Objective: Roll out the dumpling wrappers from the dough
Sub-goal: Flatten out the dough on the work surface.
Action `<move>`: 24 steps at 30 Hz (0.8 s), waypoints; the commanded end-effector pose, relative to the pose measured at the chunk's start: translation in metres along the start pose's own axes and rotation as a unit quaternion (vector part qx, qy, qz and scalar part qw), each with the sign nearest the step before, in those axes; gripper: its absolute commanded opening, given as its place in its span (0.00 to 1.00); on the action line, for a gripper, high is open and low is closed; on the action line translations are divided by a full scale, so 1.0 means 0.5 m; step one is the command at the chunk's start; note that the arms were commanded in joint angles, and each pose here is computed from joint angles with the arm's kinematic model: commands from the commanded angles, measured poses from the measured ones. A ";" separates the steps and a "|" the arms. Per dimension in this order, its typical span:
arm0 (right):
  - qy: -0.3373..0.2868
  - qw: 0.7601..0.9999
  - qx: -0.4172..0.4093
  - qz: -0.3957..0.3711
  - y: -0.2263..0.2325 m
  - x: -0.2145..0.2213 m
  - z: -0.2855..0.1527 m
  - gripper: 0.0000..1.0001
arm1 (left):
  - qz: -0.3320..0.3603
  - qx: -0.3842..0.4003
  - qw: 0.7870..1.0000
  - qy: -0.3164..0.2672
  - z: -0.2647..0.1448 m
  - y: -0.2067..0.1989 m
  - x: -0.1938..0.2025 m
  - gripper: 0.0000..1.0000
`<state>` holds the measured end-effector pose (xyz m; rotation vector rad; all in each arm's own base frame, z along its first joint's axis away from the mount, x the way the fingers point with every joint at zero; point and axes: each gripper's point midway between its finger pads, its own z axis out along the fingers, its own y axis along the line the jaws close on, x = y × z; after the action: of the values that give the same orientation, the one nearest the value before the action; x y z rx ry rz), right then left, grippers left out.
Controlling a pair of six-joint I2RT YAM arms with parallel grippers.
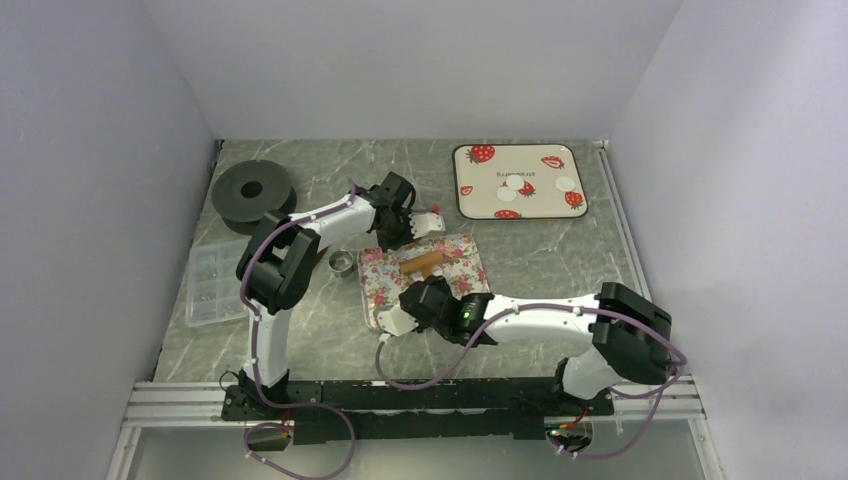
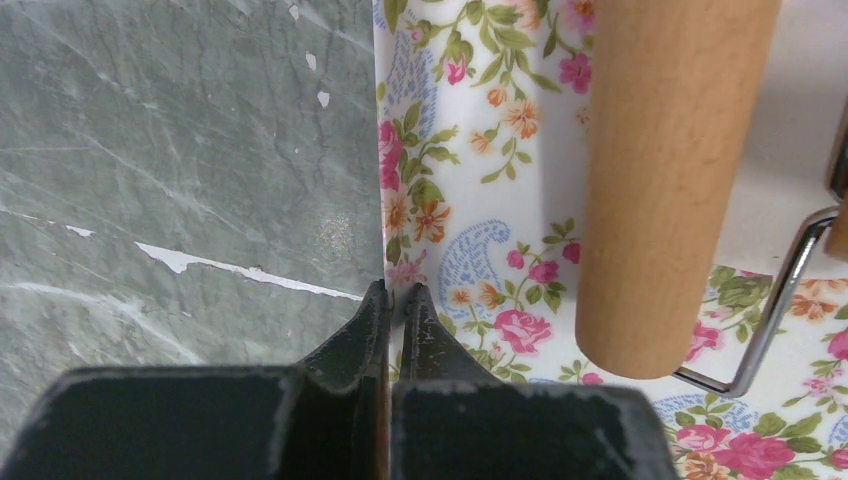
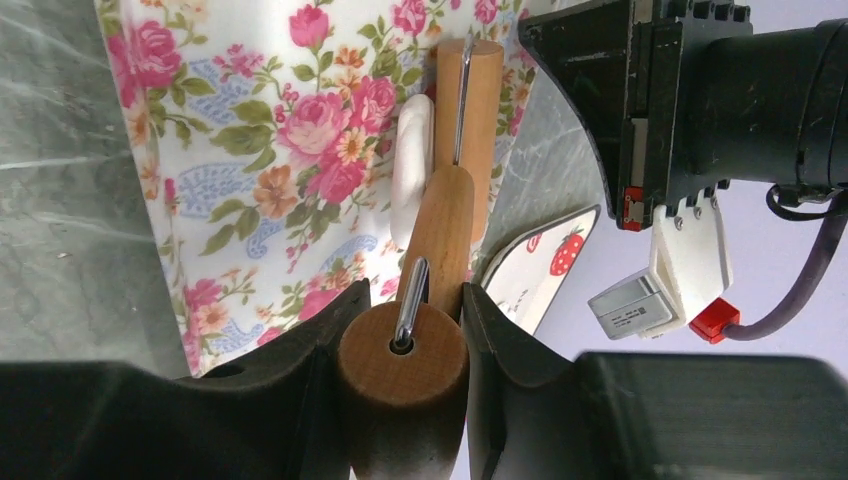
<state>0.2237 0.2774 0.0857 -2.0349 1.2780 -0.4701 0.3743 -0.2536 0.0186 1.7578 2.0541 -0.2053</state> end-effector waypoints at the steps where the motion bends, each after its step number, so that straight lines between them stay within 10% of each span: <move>1: 0.023 0.978 -0.202 -0.044 0.229 0.054 -0.024 0.00 | 0.001 0.117 0.989 0.094 0.085 -0.143 0.122 0.00; 24: 0.048 0.973 -0.223 -0.024 0.294 0.080 -0.083 0.00 | 0.002 0.118 0.988 0.095 0.087 -0.144 0.119 0.00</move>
<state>0.2006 0.2697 0.0819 -2.0301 1.2789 -0.4682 0.3743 -0.2535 0.0187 1.7602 2.0544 -0.1969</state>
